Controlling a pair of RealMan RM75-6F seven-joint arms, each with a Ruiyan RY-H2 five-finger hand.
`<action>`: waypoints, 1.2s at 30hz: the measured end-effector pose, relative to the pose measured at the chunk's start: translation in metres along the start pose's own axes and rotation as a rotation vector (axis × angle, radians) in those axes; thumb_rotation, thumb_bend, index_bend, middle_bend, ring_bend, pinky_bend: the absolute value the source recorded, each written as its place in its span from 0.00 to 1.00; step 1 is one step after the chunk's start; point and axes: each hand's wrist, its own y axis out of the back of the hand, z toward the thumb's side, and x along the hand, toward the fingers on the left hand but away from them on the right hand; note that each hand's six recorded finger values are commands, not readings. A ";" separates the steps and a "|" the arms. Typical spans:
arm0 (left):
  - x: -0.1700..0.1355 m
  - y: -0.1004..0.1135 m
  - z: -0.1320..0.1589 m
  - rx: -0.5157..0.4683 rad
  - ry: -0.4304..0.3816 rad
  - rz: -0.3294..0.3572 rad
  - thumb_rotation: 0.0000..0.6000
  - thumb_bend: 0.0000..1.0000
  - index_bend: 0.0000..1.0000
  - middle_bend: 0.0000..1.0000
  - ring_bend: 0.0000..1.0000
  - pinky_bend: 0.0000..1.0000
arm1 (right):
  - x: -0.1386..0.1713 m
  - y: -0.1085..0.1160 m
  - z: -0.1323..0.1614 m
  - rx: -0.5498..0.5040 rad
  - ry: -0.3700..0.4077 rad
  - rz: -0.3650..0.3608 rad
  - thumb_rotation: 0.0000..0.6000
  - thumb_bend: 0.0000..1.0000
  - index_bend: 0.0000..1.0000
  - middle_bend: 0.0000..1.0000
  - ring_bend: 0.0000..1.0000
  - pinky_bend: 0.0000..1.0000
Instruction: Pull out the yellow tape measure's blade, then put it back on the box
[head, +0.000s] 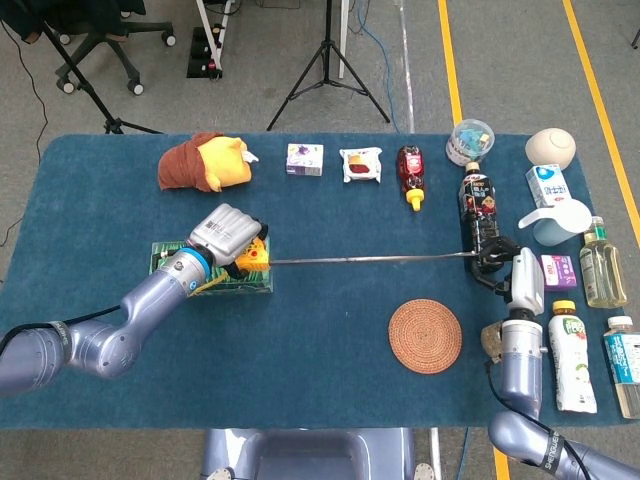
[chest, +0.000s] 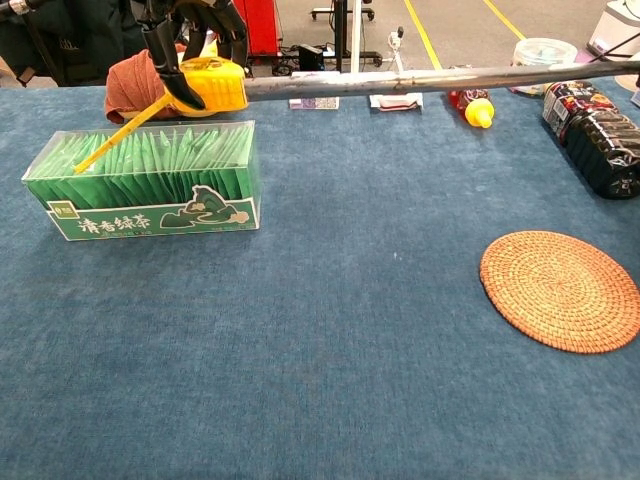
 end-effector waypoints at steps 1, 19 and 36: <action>0.000 0.001 0.000 -0.001 -0.001 0.002 1.00 0.37 0.55 0.46 0.42 0.54 | 0.000 0.000 0.000 0.000 0.000 0.000 1.00 1.00 0.60 0.40 0.37 0.36; 0.017 0.009 0.029 -0.022 -0.046 0.028 1.00 0.37 0.55 0.46 0.42 0.54 | 0.015 -0.024 0.027 -0.024 0.076 0.062 1.00 1.00 0.60 0.40 0.37 0.35; 0.038 0.018 0.066 -0.045 -0.091 0.043 1.00 0.37 0.55 0.46 0.42 0.54 | 0.025 -0.054 0.052 -0.040 0.153 0.151 1.00 0.80 0.24 0.21 0.18 0.26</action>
